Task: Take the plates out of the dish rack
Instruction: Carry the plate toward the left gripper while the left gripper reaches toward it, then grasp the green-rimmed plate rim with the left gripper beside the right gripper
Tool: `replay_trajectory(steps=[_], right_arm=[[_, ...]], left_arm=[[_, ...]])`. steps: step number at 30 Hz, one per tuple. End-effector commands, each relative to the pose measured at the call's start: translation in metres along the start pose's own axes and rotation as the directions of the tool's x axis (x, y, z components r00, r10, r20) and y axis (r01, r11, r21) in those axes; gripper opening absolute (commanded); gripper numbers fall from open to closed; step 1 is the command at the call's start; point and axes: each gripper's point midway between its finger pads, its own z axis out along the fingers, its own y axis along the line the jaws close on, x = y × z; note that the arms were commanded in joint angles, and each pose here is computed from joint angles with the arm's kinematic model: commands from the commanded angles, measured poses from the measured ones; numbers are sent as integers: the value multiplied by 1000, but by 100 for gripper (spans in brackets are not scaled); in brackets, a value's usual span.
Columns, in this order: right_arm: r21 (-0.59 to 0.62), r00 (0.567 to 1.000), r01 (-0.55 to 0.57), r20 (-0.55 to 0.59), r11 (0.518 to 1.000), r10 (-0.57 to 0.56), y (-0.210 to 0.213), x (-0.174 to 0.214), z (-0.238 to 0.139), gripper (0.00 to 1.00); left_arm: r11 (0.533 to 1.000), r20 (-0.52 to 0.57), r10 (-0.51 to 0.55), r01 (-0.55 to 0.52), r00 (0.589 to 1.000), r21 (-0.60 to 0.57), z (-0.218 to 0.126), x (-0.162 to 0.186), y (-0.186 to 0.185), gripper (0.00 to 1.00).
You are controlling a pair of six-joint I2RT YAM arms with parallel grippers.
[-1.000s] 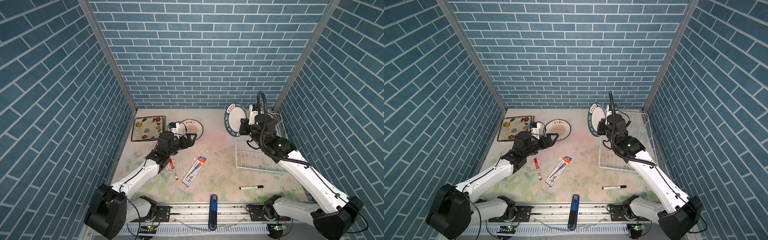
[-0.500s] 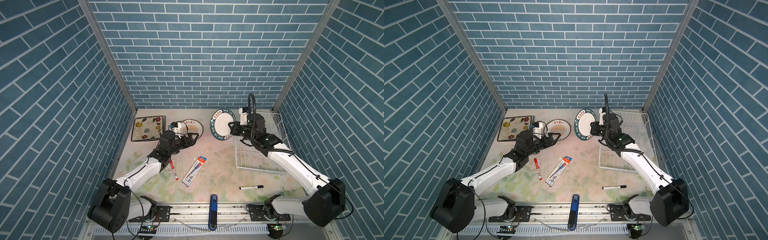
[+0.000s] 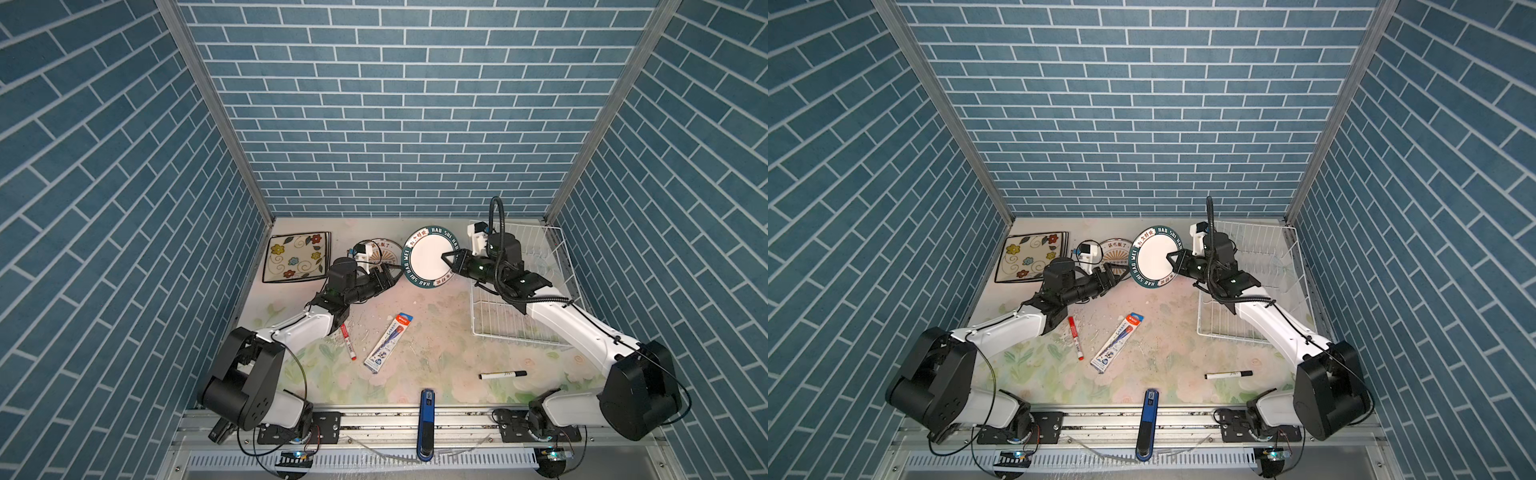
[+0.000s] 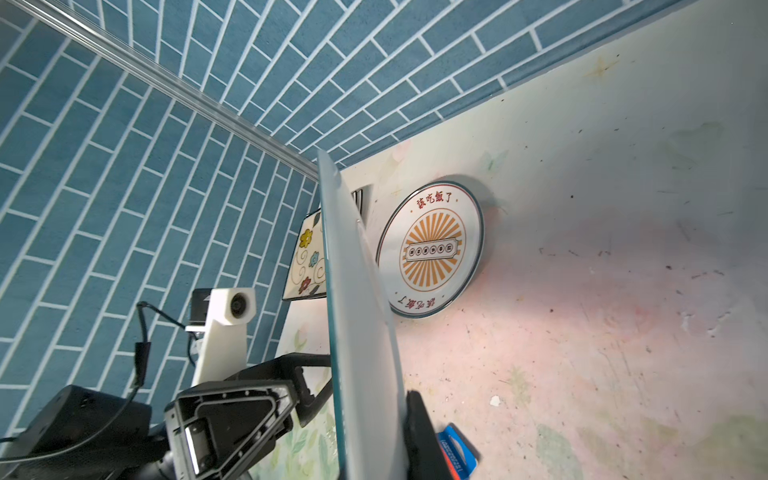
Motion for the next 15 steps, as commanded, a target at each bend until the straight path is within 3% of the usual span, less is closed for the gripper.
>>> replay_trajectory(steps=[1,6,15], right_arm=[[-129,998,-61,-6,990,61,19,-1,-1,0],[-197,995,-102,-36,975,97,23,5,3,0],[-265,987,-156,-85,951,139,29,10,5,0]], left_arm=[[996,16,3,-5,1000,93,3,-10,-22,76],[987,5,-39,38,999,154,7,-11,-29,67],[987,20,-35,32,999,157,6,-14,-29,53]])
